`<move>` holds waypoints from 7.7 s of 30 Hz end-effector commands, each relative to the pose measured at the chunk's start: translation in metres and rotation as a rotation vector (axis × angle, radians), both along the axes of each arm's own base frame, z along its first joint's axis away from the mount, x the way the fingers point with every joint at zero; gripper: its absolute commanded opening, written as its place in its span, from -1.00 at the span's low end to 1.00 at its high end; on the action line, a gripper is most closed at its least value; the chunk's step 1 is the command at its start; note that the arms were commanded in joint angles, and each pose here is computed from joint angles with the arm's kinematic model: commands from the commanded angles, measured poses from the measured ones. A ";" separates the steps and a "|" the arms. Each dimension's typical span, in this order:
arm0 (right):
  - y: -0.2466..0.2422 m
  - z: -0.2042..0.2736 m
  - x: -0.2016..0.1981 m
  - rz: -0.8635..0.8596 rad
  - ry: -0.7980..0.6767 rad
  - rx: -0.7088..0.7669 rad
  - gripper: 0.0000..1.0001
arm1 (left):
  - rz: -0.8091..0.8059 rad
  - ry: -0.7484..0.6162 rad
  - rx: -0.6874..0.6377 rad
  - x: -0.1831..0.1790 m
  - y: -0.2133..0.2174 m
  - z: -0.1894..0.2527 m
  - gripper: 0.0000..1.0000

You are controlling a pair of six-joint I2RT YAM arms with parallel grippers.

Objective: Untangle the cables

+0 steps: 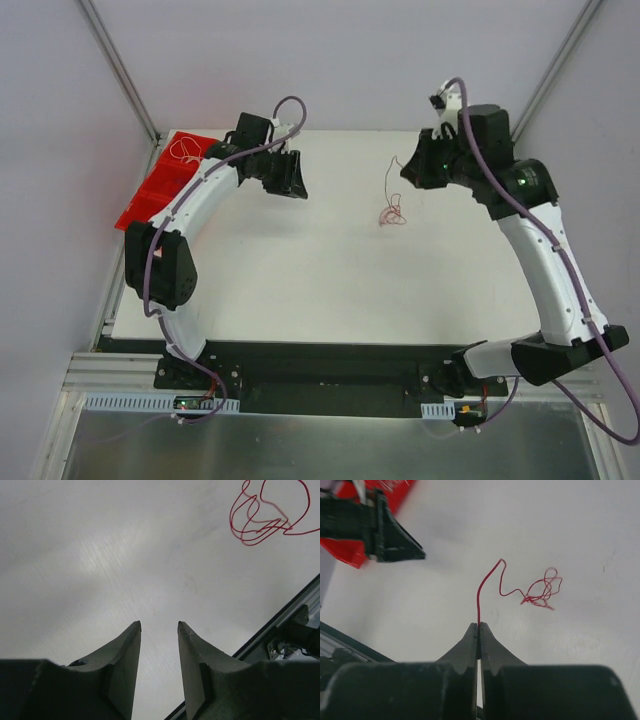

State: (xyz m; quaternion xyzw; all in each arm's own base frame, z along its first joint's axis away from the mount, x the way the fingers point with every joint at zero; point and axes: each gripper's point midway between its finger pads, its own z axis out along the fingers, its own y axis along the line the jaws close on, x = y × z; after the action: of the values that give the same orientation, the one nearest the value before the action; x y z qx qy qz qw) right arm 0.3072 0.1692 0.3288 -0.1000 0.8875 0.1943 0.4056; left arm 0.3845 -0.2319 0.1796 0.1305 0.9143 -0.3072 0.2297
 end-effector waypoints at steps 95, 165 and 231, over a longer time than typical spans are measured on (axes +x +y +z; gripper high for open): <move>-0.212 -0.062 0.007 -0.819 0.139 -0.377 -1.00 | 0.499 -0.312 0.577 0.011 0.170 0.082 -1.00; 0.035 -0.195 0.000 0.056 0.799 0.149 0.22 | -0.031 0.257 0.344 -0.060 0.017 -0.114 0.83; -0.007 -0.224 -0.038 0.075 0.776 0.049 0.12 | 1.718 0.618 0.192 -0.026 0.385 -0.095 -1.00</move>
State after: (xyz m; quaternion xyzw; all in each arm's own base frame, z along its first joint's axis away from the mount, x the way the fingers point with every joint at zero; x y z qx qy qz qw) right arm 0.2706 0.1668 0.0921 -0.0313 0.9663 0.2553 0.0118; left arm 0.3675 0.1489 0.0947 -0.5939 0.7917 0.0307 0.1395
